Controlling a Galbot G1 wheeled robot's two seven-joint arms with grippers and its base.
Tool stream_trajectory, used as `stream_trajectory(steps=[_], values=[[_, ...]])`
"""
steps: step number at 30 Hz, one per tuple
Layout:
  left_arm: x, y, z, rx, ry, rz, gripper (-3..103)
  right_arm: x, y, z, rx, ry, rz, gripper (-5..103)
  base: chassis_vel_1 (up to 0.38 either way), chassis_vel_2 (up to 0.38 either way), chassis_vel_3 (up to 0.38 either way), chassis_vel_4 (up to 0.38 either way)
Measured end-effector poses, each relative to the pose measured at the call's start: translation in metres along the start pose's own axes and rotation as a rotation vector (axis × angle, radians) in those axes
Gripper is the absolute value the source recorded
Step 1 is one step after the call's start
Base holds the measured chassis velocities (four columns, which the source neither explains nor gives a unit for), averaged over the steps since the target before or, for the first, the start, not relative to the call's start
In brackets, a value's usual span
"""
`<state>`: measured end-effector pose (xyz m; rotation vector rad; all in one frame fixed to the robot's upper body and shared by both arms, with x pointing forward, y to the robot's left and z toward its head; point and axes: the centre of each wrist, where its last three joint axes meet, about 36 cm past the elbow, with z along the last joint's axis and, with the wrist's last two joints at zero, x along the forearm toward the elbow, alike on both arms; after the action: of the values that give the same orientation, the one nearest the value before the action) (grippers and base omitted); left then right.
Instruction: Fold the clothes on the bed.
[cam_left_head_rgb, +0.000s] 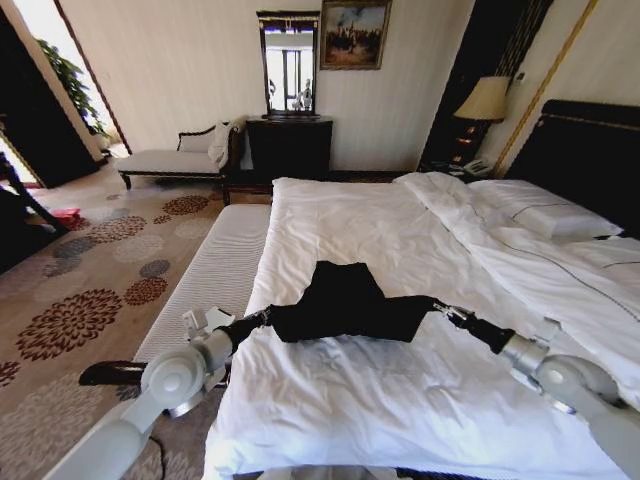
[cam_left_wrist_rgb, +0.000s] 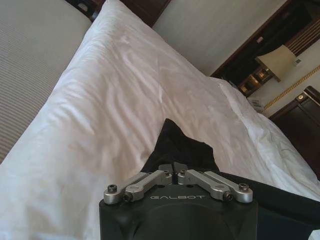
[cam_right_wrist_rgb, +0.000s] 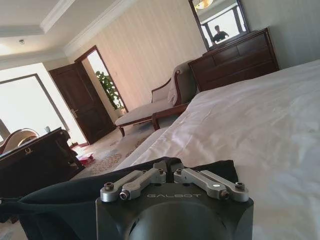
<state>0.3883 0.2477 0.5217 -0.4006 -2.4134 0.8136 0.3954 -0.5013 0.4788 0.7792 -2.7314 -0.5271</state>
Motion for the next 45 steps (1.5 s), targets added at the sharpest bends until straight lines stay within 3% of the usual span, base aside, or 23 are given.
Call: stream_trajectory(steps=[8, 18, 28, 35, 45], values=[[-0.07, -0.01, -0.023, 0.011, -0.005, 0.044, 0, -0.03, -0.026, -0.02, -0.008, -0.008, 0.033, 2, 0.0, 0.0, 0.0, 0.0], [-0.167, -0.023, -0.063, -0.038, 0.022, 0.051, 0, -0.044, -0.063, -0.017, -0.033, -0.001, 0.105, 2, 0.0, 0.0, 0.0, 0.0], [-0.231, -0.035, -0.088, -0.087, 0.013, 0.04, 0, -0.093, -0.085, -0.023, -0.043, 0.003, 0.116, 2, 0.0, 0.0, 0.0, 0.0], [-0.27, -0.033, -0.083, -0.083, 0.026, 0.012, 0, -0.125, -0.09, -0.023, -0.054, 0.01, 0.131, 2, 0.0, 0.0, 0.0, 0.0], [-0.332, -0.049, -0.064, -0.062, 0.026, 0.005, 0, -0.165, -0.109, -0.007, -0.085, 0.042, 0.163, 2, 0.0, 0.0, 0.0, 0.0]])
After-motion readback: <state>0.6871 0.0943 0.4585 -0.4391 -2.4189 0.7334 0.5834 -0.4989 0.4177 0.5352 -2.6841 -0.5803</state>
